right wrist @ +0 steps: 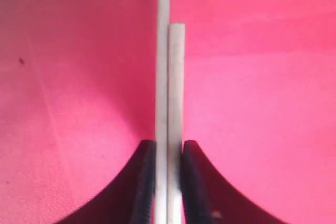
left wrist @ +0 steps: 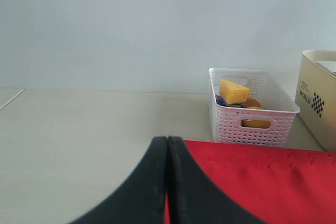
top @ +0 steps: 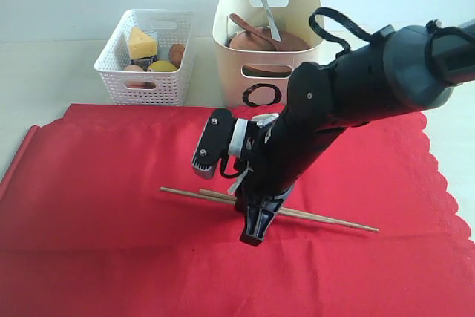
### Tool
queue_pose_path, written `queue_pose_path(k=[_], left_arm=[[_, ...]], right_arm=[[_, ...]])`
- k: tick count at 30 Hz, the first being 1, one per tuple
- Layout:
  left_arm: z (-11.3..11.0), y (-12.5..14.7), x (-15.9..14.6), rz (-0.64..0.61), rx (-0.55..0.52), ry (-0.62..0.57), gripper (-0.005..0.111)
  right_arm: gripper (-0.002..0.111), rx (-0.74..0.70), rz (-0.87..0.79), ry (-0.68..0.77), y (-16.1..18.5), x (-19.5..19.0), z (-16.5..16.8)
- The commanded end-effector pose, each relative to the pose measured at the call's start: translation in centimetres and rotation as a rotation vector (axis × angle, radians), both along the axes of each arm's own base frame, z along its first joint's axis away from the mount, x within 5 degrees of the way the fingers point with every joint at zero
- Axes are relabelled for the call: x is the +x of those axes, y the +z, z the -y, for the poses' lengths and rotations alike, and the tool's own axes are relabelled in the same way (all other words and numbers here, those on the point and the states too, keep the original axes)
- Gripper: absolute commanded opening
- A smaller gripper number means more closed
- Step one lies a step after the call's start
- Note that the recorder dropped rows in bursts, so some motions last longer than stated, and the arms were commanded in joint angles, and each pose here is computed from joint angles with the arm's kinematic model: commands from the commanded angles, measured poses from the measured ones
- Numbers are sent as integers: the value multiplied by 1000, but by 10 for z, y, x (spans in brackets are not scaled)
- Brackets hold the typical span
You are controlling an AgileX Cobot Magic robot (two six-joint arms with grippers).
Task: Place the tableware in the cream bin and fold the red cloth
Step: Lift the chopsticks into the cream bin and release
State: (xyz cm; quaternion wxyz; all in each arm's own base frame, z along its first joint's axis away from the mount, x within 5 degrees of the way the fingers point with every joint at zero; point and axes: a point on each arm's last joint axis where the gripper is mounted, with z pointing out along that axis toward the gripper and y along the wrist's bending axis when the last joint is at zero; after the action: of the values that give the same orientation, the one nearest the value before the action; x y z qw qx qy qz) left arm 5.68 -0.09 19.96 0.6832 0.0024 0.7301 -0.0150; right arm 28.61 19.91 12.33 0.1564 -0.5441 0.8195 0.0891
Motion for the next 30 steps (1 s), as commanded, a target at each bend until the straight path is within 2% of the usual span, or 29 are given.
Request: queue_pose_path(k=[1,4,7,10,14,18,23,27,30], left_arm=[[0,1,0,10,-3,2,1],[0,1,0,10,-3,2,1],[0,1,0,10,-3,2,1],[0,1,0,10,-3,2,1],[0,1,0,10,-3,2,1],[0,1,0,10,-3,2,1],[0,1,0,10,-3,2,1],[0,1,0,10,-3,2,1],[0,1,0,10,-3,2,1]], right_arm=[[0,83,74,-44,30,0,-1],[0,159,157,-104,50,4,-2],[0,227,310,-172,71,13,-1],[0,313,494,-295,95,27,4],[0,431,660,-448,125,47,11],[0,504,746,-515,153,75,16],[0,622,787,-665,179,136,30],[0,710,799,-775,176,178,37],[0,678,790,-816,149,200,45]])
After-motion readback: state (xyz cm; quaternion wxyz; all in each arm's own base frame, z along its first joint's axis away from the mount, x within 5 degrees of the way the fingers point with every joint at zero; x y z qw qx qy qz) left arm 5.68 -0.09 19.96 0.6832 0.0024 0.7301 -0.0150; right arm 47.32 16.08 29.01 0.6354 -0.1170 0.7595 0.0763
